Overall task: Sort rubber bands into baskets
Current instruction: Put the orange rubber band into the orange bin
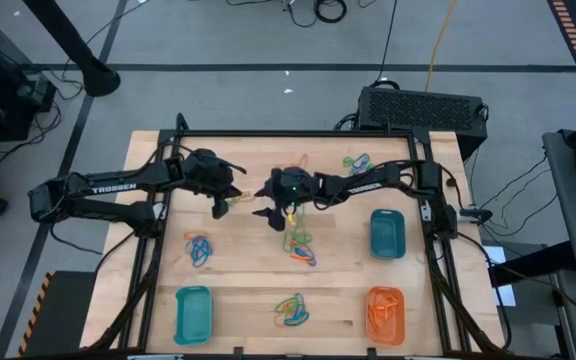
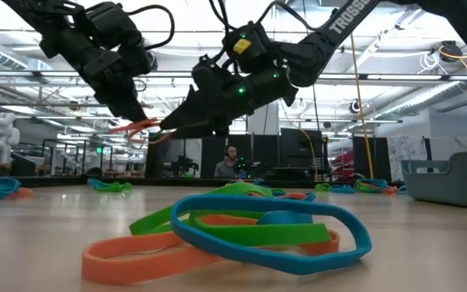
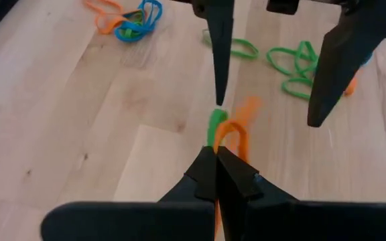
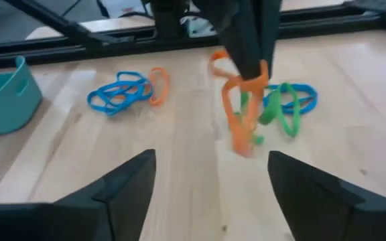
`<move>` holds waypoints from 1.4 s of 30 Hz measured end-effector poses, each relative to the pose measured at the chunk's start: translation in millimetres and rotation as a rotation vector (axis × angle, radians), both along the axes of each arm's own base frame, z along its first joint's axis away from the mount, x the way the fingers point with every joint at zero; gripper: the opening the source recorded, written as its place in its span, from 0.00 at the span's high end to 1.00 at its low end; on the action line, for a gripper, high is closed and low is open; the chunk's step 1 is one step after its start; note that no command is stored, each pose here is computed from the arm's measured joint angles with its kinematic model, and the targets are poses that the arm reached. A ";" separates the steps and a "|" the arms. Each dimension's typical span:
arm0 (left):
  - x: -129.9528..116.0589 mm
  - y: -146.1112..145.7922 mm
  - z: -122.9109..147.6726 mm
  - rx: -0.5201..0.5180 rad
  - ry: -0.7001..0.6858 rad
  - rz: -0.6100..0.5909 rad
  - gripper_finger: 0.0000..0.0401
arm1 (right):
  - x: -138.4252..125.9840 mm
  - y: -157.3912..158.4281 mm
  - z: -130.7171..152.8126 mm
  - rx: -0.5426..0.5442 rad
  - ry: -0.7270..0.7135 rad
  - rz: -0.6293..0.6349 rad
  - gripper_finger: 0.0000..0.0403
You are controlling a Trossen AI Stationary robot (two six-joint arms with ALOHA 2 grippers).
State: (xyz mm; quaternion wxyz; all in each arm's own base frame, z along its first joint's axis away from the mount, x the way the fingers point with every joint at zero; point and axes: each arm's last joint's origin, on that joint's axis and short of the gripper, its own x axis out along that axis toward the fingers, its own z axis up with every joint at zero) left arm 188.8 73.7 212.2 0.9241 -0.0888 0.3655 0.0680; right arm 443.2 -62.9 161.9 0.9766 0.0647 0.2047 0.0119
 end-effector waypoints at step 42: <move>-2.1 1.7 -2.1 0.057 0.048 0.065 0.75 | 0.2 -5.4 1.2 -0.093 -0.007 -0.119 1.00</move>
